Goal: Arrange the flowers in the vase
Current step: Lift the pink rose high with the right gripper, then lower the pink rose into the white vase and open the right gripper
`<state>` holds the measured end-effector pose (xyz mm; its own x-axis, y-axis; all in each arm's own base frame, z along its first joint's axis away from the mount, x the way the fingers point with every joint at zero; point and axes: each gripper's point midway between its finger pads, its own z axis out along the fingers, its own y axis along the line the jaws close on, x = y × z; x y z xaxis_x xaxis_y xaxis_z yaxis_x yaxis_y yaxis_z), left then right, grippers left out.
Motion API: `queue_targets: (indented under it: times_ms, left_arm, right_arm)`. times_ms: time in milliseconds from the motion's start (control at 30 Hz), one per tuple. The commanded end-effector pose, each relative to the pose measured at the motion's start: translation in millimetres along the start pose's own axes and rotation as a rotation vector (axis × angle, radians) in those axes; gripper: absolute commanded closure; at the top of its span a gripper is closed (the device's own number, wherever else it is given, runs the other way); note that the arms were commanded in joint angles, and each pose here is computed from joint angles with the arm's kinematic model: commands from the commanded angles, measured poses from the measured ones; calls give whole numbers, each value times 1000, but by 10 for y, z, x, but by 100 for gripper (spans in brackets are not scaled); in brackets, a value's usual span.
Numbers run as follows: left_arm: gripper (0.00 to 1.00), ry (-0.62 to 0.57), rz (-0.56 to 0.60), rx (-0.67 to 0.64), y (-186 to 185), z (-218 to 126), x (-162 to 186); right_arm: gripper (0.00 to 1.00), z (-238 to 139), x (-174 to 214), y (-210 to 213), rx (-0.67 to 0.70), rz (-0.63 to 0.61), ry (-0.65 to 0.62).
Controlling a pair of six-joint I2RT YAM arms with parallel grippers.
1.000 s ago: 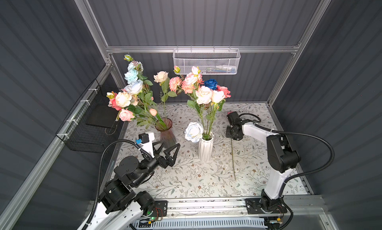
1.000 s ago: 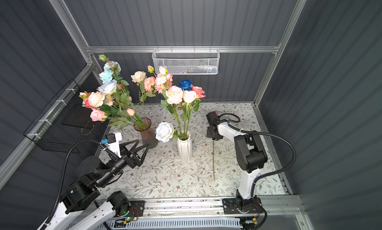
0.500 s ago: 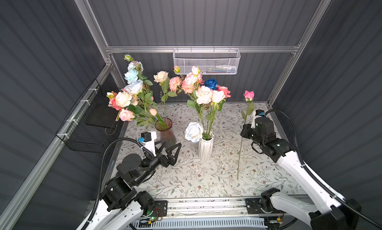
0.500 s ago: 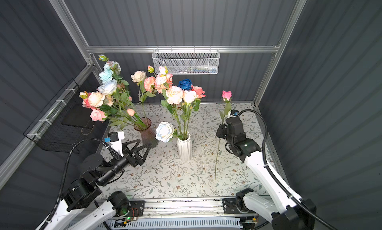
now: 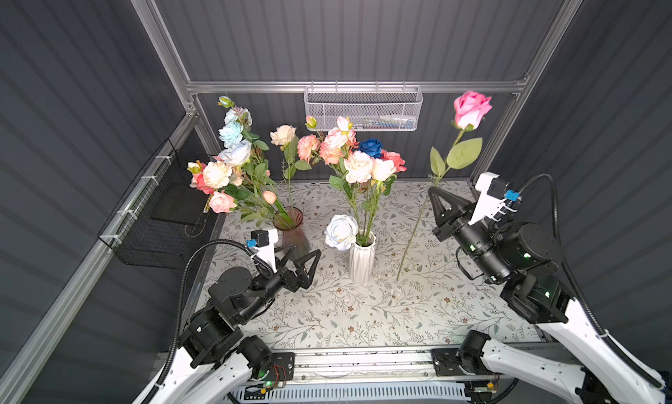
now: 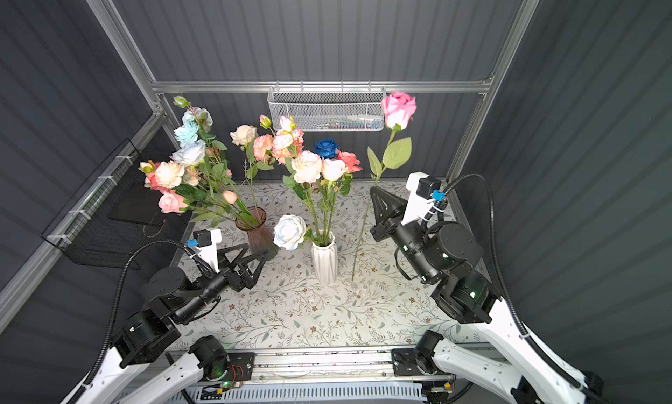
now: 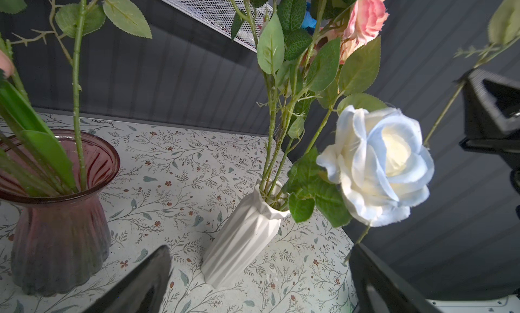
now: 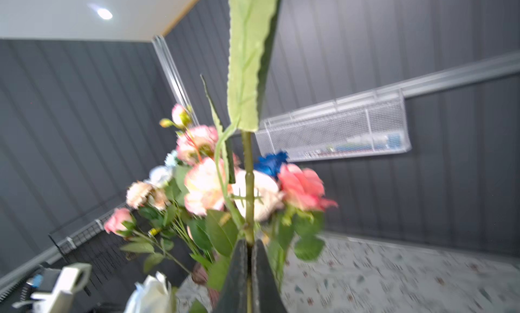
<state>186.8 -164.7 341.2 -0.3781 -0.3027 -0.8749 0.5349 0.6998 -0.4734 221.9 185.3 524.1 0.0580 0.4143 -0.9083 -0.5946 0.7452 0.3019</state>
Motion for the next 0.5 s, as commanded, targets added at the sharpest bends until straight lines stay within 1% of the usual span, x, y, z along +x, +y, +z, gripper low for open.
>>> queue_targets:
  times_ms: [0,100,167,333,467]
  left_arm:
    - [0,-40,12,5,-56,-45,-155]
    - [0,-42,10,1,-51,-43,-157]
    - [0,-42,9,0,-47,-46,-157]
    - [0,-42,12,-1,-52,-52,-171]
    - [0,-41,11,-3,-44,-51,-159]
  right_arm:
    - [100,52,-469,382,-145,-48,-184]
    - [100,102,-568,564,-205,-66,-246]
    - [100,170,-575,614,-209,-85,-260]
    - [100,356,-404,632,-193,-137,-265]
    - [100,440,-279,581,-163,-150,-296]
